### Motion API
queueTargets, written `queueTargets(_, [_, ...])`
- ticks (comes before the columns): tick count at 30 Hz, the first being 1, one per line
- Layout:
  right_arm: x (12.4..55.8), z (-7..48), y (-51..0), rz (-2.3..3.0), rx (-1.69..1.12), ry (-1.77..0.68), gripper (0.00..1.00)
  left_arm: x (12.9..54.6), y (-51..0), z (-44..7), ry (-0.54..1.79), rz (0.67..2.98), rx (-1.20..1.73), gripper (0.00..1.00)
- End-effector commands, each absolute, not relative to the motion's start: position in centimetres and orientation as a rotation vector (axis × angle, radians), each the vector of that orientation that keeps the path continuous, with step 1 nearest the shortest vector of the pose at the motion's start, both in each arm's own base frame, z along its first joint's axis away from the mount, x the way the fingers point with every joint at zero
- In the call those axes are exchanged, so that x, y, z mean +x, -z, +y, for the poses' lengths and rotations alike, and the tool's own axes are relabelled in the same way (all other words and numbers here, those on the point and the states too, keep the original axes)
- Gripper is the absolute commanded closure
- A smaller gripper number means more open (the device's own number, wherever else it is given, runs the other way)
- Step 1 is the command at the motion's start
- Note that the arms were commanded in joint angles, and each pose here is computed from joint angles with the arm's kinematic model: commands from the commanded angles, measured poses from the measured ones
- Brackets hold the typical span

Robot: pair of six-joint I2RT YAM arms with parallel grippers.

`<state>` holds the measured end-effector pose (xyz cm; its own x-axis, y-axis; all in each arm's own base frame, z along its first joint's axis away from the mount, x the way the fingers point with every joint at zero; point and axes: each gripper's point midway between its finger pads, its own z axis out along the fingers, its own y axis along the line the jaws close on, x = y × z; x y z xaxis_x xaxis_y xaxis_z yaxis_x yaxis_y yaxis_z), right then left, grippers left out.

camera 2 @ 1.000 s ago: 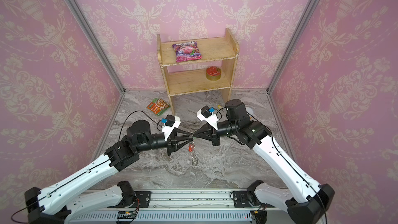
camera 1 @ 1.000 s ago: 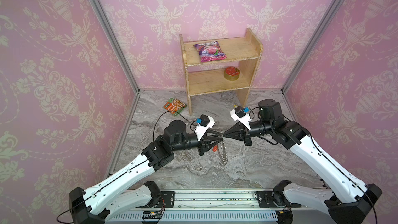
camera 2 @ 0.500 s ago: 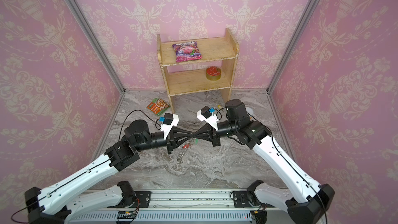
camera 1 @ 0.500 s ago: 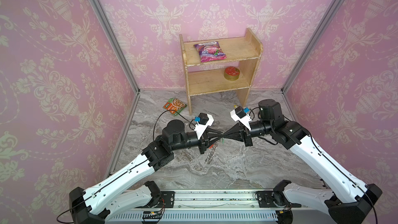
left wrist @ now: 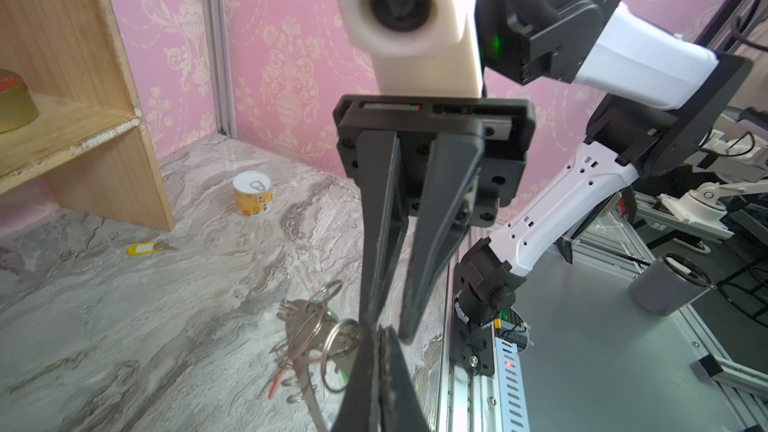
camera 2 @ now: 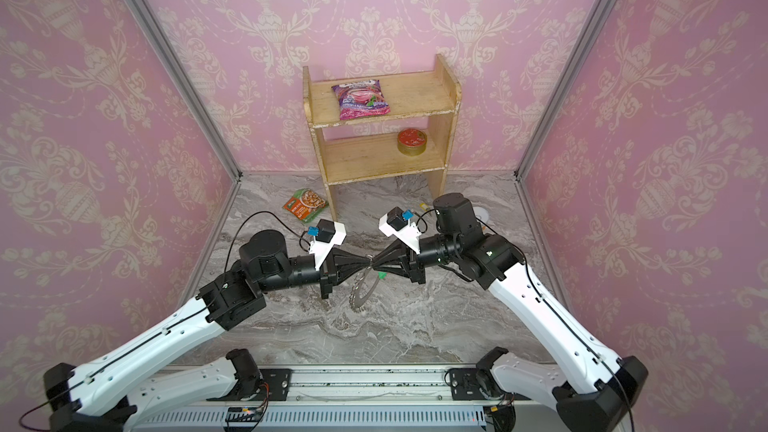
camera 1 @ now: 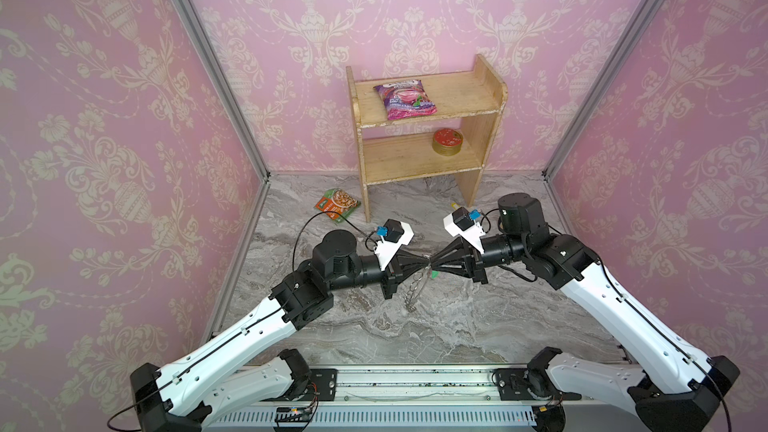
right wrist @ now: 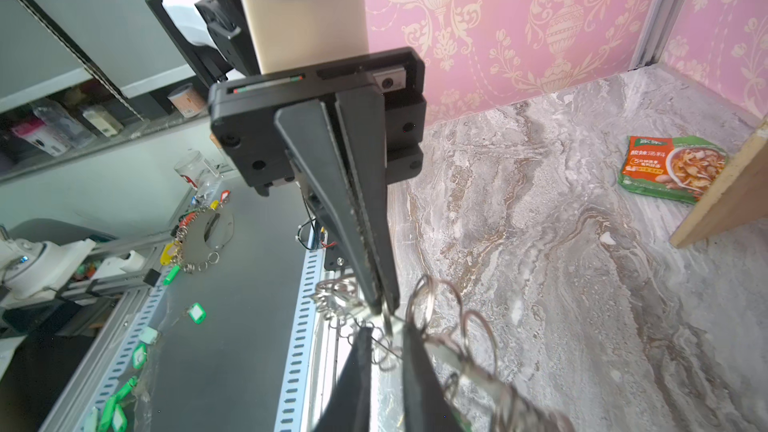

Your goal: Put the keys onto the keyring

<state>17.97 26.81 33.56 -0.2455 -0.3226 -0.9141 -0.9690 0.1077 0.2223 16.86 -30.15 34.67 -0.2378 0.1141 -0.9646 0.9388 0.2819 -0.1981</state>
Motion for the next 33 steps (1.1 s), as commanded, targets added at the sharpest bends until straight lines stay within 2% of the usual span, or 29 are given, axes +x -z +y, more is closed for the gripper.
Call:
queueTargets(1, [17.8, 25.4, -34.0, 1.687, -1.29, -1.025, 0.7, 16.1, -36.2, -29.0, 0.962, 1.571, 1.103, 1.0])
queueTargets(7, [17.1, 25.8, -35.1, 1.635, -1.293, -1.084, 0.68, 15.8, -37.0, -28.5, 0.881, 1.566, 1.198, 1.0])
queueTargets(16, [16.5, 27.2, -37.2, 1.547, -1.292, -1.156, 0.7, 15.8, -37.6, -29.0, 0.877, 1.555, 1.255, 1.0])
queueTargets(33, [17.2, 28.6, -36.6, 1.588, -1.283, -1.221, 0.8, 15.8, -39.1, -29.6, 0.896, 1.495, 1.249, 1.0])
